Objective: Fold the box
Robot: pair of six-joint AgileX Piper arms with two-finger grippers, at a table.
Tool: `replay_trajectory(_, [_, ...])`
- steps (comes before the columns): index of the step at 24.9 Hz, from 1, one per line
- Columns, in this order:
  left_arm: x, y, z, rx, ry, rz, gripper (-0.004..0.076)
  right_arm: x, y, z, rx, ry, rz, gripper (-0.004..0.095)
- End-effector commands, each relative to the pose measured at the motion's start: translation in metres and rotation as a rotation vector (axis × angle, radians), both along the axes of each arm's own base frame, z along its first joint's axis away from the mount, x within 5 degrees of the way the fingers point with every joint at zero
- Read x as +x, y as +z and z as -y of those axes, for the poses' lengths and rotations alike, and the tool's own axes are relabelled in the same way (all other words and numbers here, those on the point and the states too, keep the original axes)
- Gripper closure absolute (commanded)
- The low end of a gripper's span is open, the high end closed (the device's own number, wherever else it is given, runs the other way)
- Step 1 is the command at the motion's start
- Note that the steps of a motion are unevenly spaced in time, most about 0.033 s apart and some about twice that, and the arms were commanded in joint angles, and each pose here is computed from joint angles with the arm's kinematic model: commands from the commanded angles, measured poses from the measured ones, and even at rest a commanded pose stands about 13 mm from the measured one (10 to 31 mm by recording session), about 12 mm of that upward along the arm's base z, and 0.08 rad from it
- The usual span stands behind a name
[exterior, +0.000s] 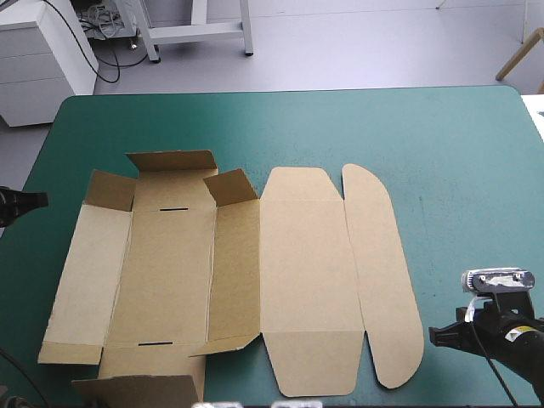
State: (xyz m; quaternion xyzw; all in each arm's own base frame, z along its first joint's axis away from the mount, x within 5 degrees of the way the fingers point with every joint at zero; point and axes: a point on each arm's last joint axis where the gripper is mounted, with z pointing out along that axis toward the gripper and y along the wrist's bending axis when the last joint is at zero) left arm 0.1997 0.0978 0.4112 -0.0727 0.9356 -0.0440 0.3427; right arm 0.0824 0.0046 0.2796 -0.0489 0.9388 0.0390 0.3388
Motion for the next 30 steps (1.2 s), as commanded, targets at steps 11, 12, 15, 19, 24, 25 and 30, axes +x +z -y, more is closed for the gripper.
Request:
replay_trajectory(11, [-0.010,0.010,-0.001,0.092,0.027,-0.028,0.0145,0.004,0.009,0.000,0.003,0.000,0.064,0.0922])
replay_trajectory(12, [-0.009,0.010,-0.002,0.097,0.031,-0.018,0.0076,0.004,0.009,0.000,0.003,0.000,0.064,0.0922])
replay_trajectory(15, [-0.009,0.008,-0.003,0.031,0.124,-0.026,0.0004,0.004,0.009,0.000,0.003,0.000,0.064,0.0922])
replay_trajectory(19, [-0.010,-0.006,-0.010,0.045,0.147,-0.132,0.0011,0.004,0.009,0.000,0.003,0.000,0.064,0.0922])
replay_trajectory(24, [0.005,-0.021,-0.020,-0.023,0.169,-0.186,0.0017,0.004,0.009,0.000,0.003,0.000,0.064,0.0922])
replay_trajectory(25, [0.007,-0.024,-0.022,-0.033,0.175,-0.196,0.0020,0.004,0.009,0.000,0.003,0.000,0.064,0.0922])
replay_trajectory(30, [0.015,-0.043,-0.028,-0.066,0.171,-0.262,0.0021,0.004,0.009,0.000,0.003,0.000,0.064,0.0922])
